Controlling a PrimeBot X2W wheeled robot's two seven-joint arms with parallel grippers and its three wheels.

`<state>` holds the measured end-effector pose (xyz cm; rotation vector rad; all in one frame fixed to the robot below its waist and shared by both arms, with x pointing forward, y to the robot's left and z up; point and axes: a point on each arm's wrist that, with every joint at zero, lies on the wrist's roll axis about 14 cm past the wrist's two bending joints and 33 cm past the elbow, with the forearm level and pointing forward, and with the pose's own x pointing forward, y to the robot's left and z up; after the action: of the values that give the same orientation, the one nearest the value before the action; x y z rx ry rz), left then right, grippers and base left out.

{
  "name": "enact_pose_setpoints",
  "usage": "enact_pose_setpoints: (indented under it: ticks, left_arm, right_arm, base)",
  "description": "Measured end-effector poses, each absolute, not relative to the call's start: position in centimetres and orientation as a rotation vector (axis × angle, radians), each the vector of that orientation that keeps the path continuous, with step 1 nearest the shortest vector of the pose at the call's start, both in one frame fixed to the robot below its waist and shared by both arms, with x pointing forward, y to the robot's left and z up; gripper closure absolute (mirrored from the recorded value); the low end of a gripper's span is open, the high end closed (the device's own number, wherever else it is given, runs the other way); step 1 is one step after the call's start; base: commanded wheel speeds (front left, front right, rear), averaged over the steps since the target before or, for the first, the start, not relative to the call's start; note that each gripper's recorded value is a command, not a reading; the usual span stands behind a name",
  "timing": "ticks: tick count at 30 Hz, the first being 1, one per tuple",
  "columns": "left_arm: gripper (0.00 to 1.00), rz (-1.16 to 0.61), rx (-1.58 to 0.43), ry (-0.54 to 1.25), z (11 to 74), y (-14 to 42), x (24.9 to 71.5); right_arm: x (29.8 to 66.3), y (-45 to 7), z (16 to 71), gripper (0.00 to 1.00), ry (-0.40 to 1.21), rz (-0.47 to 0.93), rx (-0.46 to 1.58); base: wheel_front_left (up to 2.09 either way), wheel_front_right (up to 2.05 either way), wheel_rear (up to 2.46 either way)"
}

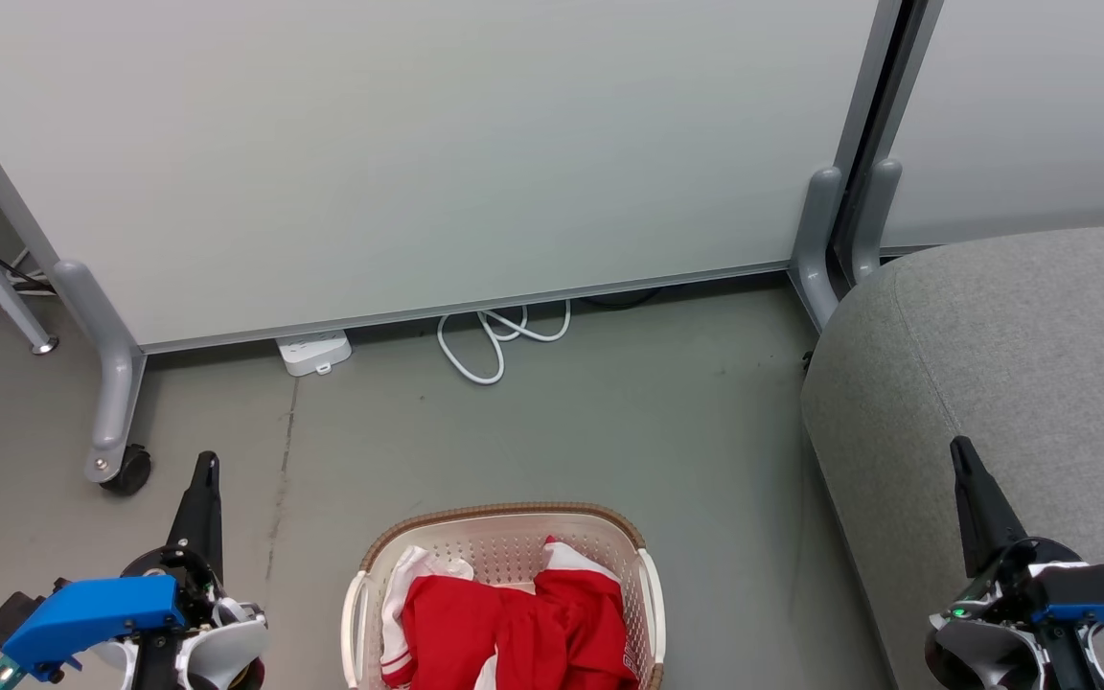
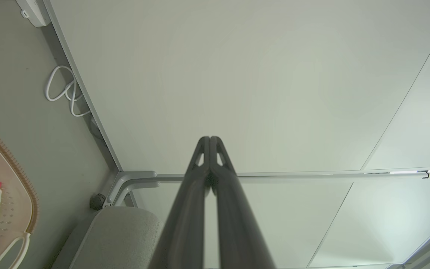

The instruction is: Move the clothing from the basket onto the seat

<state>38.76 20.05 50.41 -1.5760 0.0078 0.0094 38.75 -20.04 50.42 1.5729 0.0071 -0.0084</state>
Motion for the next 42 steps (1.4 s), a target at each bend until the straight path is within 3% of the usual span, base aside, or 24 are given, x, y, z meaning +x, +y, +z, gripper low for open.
enact_pose_setpoints:
  ticks: [42]
  left_arm:
    - [1.0, 0.009, -1.576, 0.008, 50.41, 20.05, 38.76]
  right_arm:
    - [38.75, -20.04, 50.42, 1.0, 0.007, -0.008, 1.573]
  base:
    - [0.0, 0.0, 0.0]
